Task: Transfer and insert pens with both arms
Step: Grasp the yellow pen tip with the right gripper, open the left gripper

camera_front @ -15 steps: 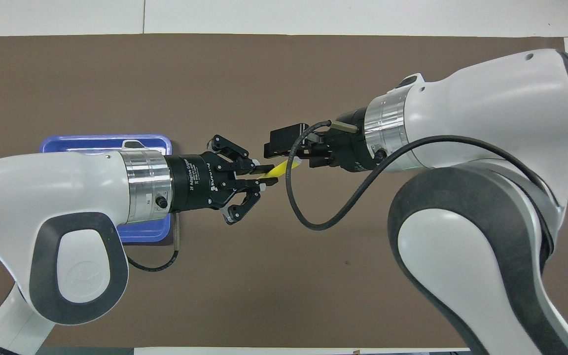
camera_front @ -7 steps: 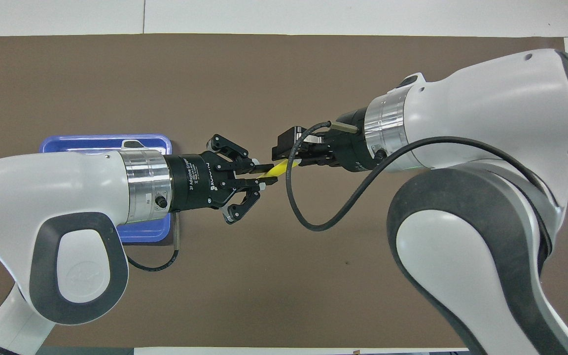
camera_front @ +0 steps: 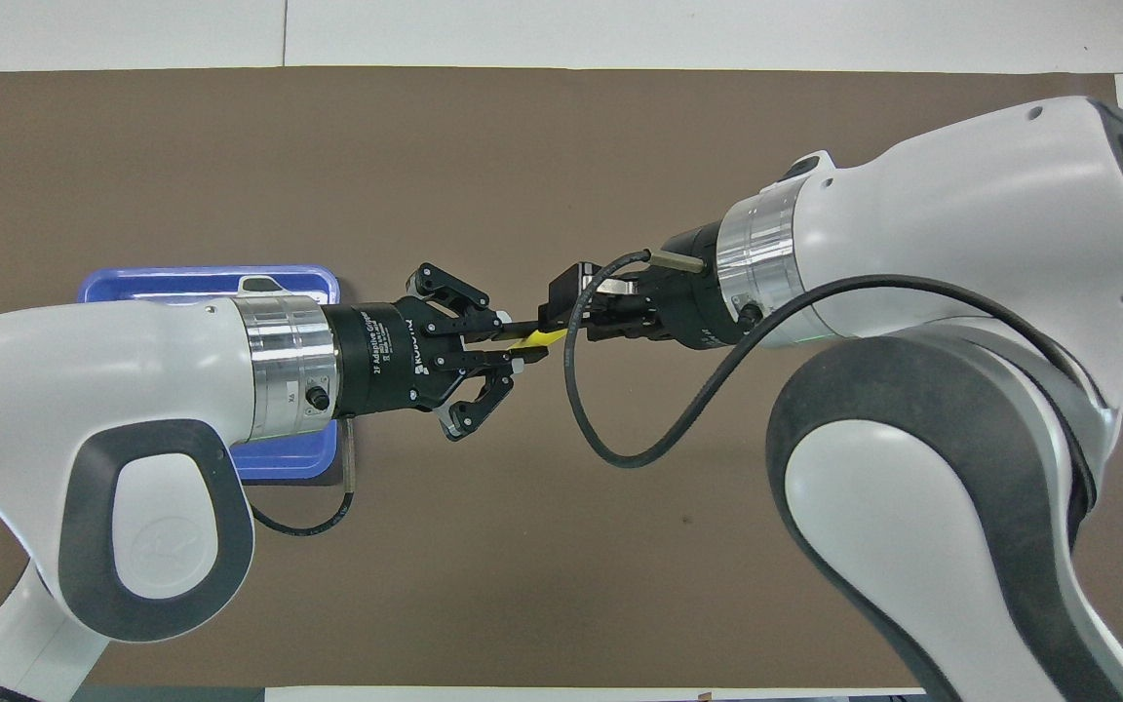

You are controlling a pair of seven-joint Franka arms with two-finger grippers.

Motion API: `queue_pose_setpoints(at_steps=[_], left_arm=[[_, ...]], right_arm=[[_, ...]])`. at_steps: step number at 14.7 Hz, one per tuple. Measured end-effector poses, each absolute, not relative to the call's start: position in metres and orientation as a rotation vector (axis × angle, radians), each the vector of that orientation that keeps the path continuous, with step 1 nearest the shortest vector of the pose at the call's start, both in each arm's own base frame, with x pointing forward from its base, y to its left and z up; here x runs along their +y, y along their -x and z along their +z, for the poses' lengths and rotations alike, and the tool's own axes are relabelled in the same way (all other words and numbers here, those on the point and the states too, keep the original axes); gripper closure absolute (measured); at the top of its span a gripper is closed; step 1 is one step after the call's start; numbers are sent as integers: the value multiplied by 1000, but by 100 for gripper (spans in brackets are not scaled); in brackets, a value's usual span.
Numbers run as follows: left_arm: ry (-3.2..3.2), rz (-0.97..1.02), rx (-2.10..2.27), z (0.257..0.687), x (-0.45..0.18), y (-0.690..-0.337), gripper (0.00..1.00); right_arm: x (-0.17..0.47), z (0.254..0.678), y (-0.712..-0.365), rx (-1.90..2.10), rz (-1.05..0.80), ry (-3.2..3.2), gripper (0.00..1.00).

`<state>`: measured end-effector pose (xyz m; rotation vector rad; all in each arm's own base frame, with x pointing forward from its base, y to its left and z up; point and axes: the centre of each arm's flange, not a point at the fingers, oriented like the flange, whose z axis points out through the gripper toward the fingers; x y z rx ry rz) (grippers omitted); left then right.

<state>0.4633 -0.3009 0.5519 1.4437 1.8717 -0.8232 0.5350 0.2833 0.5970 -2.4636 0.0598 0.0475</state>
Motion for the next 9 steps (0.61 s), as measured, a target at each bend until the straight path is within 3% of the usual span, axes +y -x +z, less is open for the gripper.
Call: queue_pose_setpoints(at_steps=[9], left_arm=[[-1440,-823,1874,551,-300,-463,83]], right_arm=[[282,601,-538,67,15,2456,51]])
